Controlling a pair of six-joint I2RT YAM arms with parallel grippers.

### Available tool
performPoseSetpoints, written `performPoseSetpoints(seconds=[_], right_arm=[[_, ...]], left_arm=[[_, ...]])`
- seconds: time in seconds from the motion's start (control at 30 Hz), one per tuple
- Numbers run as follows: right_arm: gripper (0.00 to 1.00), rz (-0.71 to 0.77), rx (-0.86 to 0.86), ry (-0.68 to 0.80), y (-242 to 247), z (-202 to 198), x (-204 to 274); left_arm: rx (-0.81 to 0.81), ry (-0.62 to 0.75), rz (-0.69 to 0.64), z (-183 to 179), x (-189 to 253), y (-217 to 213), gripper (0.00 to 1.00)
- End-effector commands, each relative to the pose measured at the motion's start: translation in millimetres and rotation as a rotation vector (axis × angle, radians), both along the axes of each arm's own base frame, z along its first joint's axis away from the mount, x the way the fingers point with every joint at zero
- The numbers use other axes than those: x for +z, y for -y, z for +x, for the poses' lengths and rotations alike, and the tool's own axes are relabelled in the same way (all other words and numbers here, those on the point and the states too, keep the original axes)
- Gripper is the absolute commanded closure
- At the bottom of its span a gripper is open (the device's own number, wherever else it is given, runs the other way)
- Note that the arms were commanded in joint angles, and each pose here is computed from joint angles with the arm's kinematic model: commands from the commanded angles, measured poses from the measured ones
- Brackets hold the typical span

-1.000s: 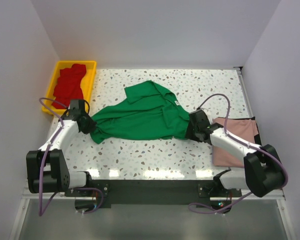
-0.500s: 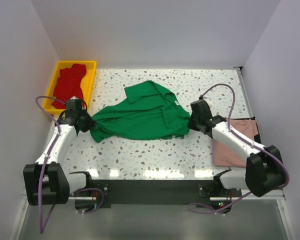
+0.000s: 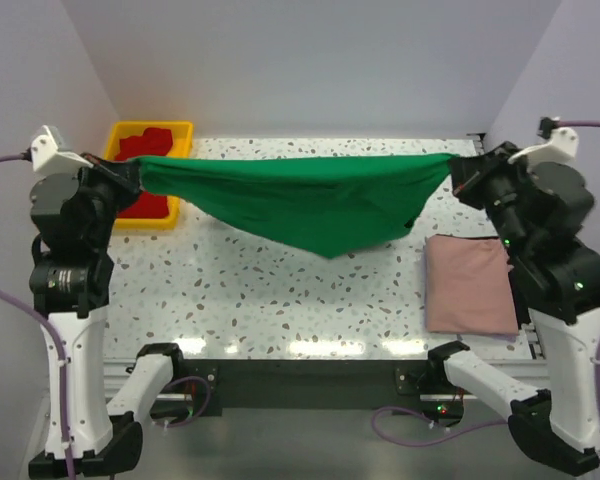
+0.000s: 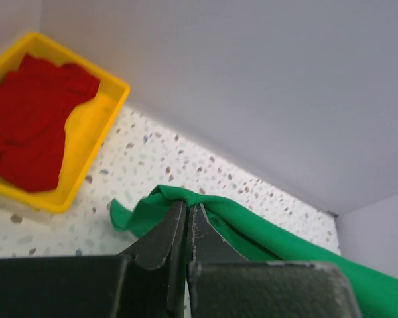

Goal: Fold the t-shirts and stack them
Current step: Flatten the tshirt out

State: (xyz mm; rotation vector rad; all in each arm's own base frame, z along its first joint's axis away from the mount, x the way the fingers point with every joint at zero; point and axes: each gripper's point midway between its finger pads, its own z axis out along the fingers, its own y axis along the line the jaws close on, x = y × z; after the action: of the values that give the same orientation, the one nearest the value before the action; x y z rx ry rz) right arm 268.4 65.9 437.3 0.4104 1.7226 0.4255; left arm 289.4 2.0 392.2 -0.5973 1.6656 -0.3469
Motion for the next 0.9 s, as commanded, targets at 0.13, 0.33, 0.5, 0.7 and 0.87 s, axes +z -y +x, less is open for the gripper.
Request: performPoseSetpoints(seconds=[0.13,0.33,0.5,0.7,0.87], right_arm=[[1.0,-0.025,-0.023,0.199,30.3,-62.5,95.9],[1.0,-0.057,-0.021,0.204,18.4,-23.6,97.4],[1.0,-0.056,0.001,0.197,-7.0,39.9,78.7],[1.0,-0.042,0.044,0.162,-39.4,145.0,49.1],[1.0,-0.024,0.039,0.238,-46.9,210.4,75.5]], left_arm=[[-0.004,0.225,-0.018,-23.3,104.0,3.2,1.0],[-0.058,0.241,-0.042,9.8,108.2,11.4,1.0],[-0.07,0.204,-0.063,68.4,76.3,10.7,1.0],[-0.132,0.212,-0.089,176.3,59.9,15.1,1.0],[-0.173,0.201,-0.096,270.6,58.8,13.1,1.0]])
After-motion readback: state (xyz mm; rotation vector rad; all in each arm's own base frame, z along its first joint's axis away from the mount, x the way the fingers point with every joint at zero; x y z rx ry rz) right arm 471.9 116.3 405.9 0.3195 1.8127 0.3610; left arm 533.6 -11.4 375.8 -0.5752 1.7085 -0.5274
